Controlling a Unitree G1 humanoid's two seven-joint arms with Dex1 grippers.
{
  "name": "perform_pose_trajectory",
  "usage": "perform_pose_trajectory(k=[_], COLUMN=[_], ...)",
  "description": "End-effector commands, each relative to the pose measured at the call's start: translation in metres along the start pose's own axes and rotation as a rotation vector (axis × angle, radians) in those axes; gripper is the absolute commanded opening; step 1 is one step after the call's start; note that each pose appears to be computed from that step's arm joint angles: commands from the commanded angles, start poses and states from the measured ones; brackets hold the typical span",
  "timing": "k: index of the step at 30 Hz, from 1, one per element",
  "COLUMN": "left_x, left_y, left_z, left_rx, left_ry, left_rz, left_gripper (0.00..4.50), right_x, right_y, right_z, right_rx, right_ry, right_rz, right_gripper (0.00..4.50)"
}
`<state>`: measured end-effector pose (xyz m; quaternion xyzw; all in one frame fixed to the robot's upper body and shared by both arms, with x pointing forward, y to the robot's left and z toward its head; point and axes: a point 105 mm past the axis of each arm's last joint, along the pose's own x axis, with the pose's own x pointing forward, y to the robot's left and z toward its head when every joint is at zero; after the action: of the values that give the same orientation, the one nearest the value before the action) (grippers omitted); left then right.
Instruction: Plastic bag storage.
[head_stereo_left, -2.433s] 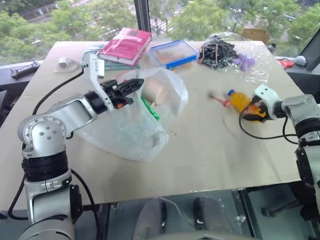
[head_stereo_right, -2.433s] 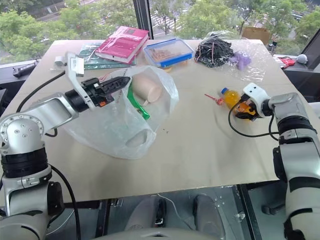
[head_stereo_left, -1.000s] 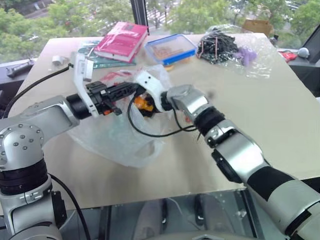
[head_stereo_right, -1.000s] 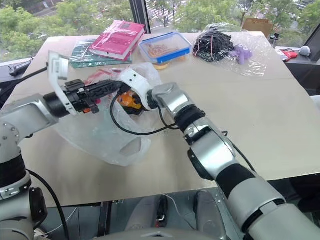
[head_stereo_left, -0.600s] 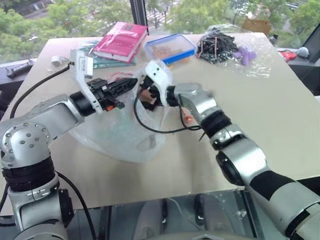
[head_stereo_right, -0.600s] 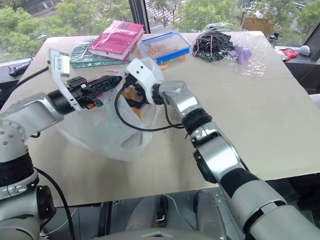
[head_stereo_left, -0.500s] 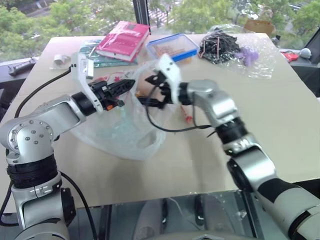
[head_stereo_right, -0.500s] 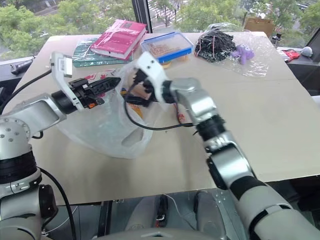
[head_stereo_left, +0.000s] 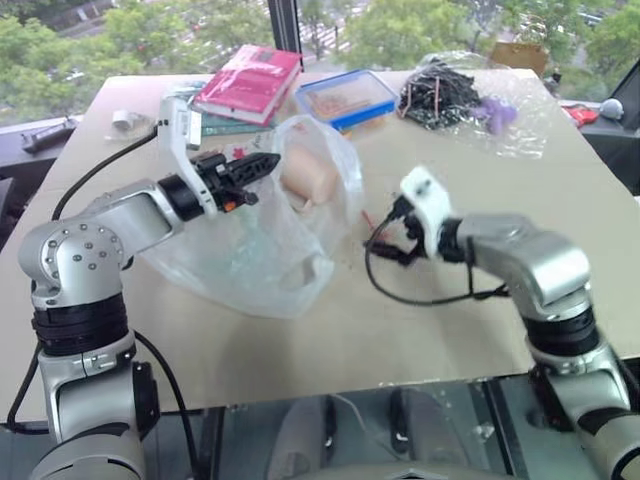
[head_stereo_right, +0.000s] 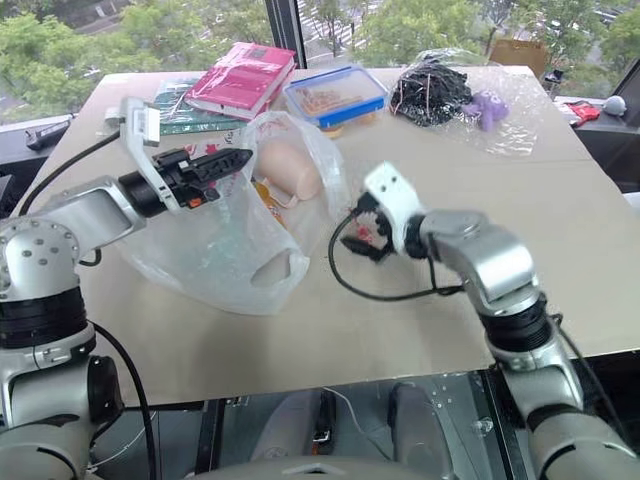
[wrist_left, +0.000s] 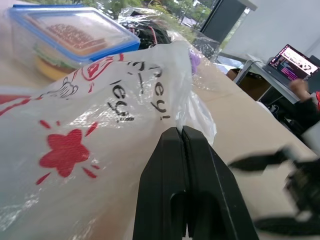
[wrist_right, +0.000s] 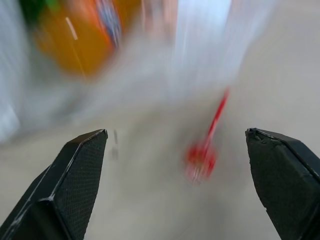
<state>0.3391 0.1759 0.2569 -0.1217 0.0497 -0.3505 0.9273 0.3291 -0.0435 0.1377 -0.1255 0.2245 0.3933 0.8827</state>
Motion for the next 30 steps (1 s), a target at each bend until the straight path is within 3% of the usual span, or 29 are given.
perform_pose_trajectory(k=[1, 3, 4, 5, 12, 21, 23, 26, 30], left_x=[-0.004, -0.005, -0.006, -0.006, -0.008, -0.006, -0.005, -0.003, -0.002], left_y=[-0.005, -0.005, -0.004, -0.004, -0.003, 0.000, 0.000, 0.001, 0.003], left_z=[0.012, 0.012, 0.013, 0.013, 0.011, 0.008, 0.007, 0.007, 0.009], left_rx=[0.041, 0.043, 0.044, 0.043, 0.042, 0.034, 0.031, 0.030, 0.034], left_ry=[-0.032, -0.031, -0.031, -0.031, -0.035, -0.035, -0.032, -0.029, -0.030], left_rz=[-0.014, -0.013, -0.011, -0.010, 0.000, -0.005, -0.007, -0.011, -0.013], left_gripper=[0.00, 0.00, 0.00, 0.00, 0.00, 0.00, 0.00, 0.00, 0.00], right_x=[0.018, 0.026, 0.028, 0.029, 0.024, -0.027, -0.031, -0.027, -0.008], right_y=[-0.017, -0.022, -0.023, -0.023, -0.035, -0.021, -0.015, -0.024, -0.055], right_z=[-0.008, -0.013, -0.014, -0.014, -0.016, -0.008, -0.006, 0.001, 0.009], right_rx=[-0.005, 0.004, 0.012, 0.030, -0.051, -0.158, -0.106, -0.085, -0.078], right_ry=[-0.014, -0.020, -0.025, -0.032, -0.051, -0.103, -0.134, -0.168, -0.179], right_rz=[-0.122, -0.159, -0.166, -0.166, -0.230, -0.141, -0.087, -0.123, -0.237], right_gripper=[4.46, 4.46, 3.94, 3.73, 0.41, 0.41, 0.41, 1.20, 2.98])
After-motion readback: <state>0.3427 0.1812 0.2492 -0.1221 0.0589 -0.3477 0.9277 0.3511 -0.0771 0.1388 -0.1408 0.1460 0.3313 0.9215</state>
